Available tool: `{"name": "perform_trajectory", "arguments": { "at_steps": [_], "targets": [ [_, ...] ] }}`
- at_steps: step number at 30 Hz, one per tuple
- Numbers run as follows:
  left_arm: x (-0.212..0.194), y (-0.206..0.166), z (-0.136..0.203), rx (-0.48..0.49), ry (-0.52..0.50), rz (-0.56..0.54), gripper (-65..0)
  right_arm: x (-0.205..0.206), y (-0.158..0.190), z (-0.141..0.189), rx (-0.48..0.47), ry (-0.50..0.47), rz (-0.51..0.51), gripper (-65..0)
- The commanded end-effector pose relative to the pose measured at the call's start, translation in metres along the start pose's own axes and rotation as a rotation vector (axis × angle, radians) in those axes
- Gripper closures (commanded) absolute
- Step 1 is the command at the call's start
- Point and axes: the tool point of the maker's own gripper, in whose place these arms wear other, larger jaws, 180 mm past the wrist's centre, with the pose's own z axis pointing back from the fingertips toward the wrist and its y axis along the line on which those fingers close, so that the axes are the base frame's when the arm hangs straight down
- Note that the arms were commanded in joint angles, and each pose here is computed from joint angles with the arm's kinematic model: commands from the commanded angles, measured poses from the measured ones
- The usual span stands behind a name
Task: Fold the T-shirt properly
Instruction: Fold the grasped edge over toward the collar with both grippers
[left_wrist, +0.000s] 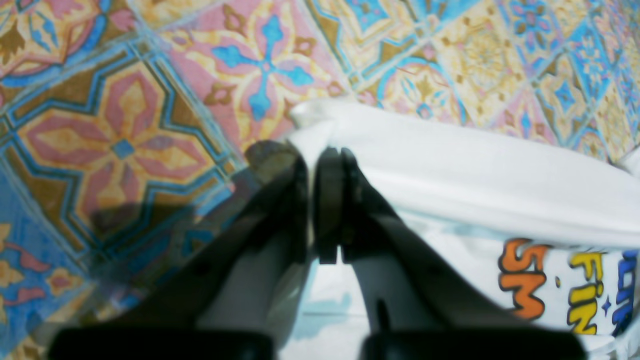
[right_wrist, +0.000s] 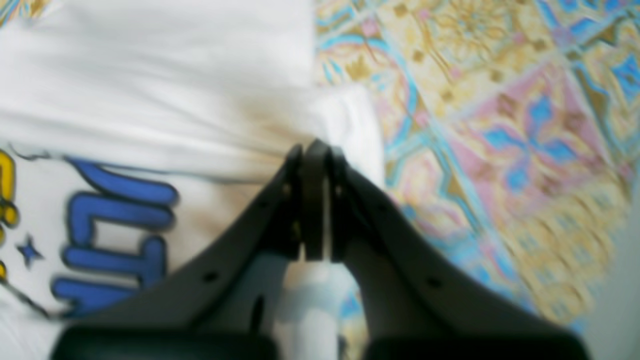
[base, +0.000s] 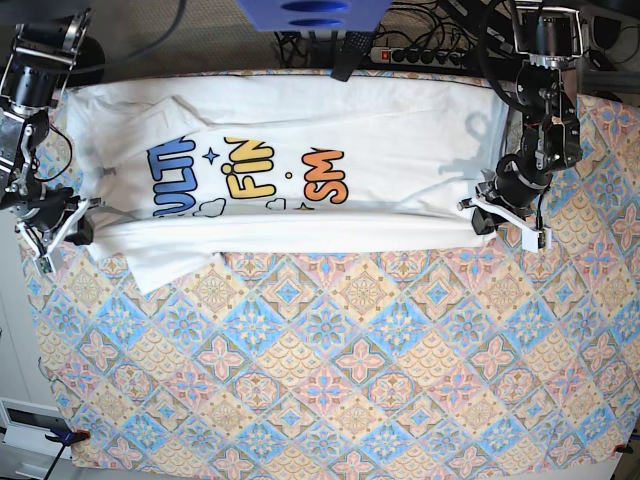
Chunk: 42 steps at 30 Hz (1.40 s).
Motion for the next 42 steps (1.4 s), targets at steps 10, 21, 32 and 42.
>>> {"name": "perform_trajectory", "arguments": {
  "at_steps": [10,21,32,42],
  "targets": [
    [-0.016,0.013,0.051,0.041,-0.024,-0.033,0.0,-0.034,0.008,0.043,-0.035,0.058,0.115,-0.8],
    [-0.039,0.019,0.053,0.057,0.029,-0.025,0.0,-0.025,0.021,0.041,-0.017,0.006,0.126,-8.3],
    [-0.037,0.017,0.053,0.052,0.022,-0.02,0.0,0.031,0.01,-0.022,0.049,-0.047,0.004,-28.2],
    [-0.037,0.017,0.053,0.052,0.02,-0.02,0.0,0.053,0.025,-0.069,0.139,-0.077,-0.063,-28.2]
  ]
}}
